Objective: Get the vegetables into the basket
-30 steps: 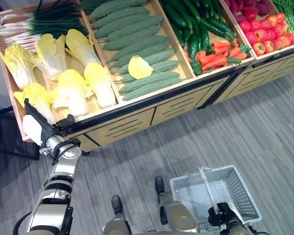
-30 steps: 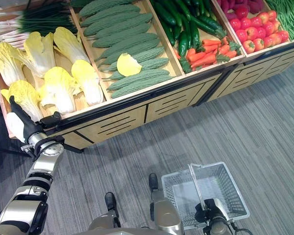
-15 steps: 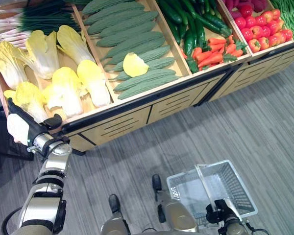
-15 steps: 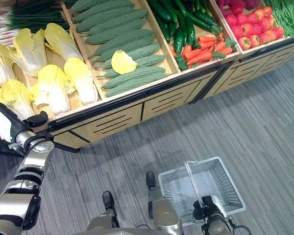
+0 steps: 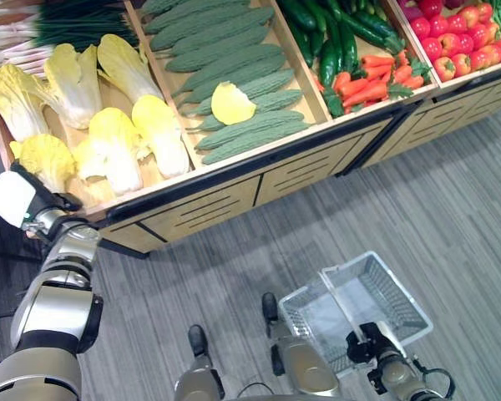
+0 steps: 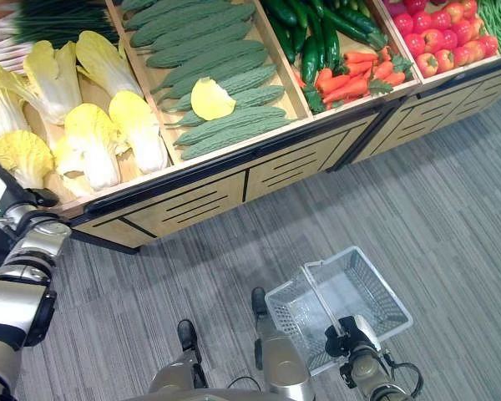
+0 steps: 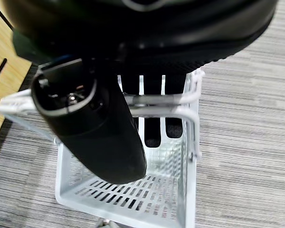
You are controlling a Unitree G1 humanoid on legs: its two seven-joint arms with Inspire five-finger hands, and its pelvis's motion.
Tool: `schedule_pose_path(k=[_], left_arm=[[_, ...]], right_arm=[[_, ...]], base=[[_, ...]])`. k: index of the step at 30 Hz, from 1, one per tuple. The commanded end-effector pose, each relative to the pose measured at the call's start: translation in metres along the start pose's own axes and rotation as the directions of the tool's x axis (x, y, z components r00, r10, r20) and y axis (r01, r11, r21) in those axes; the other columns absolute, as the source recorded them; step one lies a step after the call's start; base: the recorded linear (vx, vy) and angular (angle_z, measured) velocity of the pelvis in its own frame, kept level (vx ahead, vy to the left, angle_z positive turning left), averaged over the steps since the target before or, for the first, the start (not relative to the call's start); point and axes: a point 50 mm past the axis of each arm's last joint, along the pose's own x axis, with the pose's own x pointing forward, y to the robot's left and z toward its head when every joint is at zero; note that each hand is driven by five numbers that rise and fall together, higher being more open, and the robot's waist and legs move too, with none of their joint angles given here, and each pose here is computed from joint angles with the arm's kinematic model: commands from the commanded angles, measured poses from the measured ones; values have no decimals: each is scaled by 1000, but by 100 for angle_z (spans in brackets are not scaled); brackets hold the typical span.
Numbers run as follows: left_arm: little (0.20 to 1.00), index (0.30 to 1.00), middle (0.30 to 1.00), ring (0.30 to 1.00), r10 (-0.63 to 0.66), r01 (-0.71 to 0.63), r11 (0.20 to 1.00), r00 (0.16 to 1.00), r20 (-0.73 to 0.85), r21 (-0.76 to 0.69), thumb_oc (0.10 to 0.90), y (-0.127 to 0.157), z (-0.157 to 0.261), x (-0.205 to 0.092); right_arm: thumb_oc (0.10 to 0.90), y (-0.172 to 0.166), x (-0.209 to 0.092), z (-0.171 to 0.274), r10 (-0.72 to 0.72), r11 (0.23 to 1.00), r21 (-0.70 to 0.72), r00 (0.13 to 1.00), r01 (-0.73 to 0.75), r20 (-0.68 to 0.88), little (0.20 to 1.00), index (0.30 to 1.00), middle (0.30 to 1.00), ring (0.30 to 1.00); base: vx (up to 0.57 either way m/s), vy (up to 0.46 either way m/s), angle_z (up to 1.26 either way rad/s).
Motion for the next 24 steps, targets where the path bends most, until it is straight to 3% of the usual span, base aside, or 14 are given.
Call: schedule_pose_path(k=[1, 10, 13, 18, 21, 24], left_arm=[[300, 300, 300, 300, -121, 128, 991, 982, -145, 46, 400, -13, -33, -10], [300, 300, 300, 300, -149, 151, 988, 944, -295, -17, 400, -18, -71, -25], [300, 300, 300, 300, -133, 96, 987, 938, -319, -129, 400, -20, -70, -26], [300, 300, 300, 300, -9, -11, 908, 999, -46, -418, 400, -10, 11, -16], [300, 300, 300, 300, 125, -39, 846, 984, 128, -532, 400, 11, 50, -22], [300, 300, 300, 300, 265, -76, 763, 943, 203, -642, 400, 36, 77, -29]], right_arm=[[400, -2, -2, -6, 16, 999, -51, 1000, -16, 5, 300, 300, 300, 300], [400, -5, -1, -7, 17, 998, -61, 1000, -17, 1, 300, 300, 300, 300], [400, -6, -2, -10, 12, 998, -61, 1000, -12, -8, 300, 300, 300, 300], [400, -5, -7, -25, 0, 1000, -27, 998, -2, -56, 300, 300, 300, 300], [400, -1, -11, -35, 2, 1000, 1, 996, -2, -85, 300, 300, 300, 300], [400, 1, -14, -39, 14, 1000, 18, 995, -12, -95, 300, 300, 300, 300]], base=[[0, 0, 0], [-3, 8, -4], [-12, 10, -4], [-10, -10, 3], [-11, -18, 8], [-20, -19, 18]])
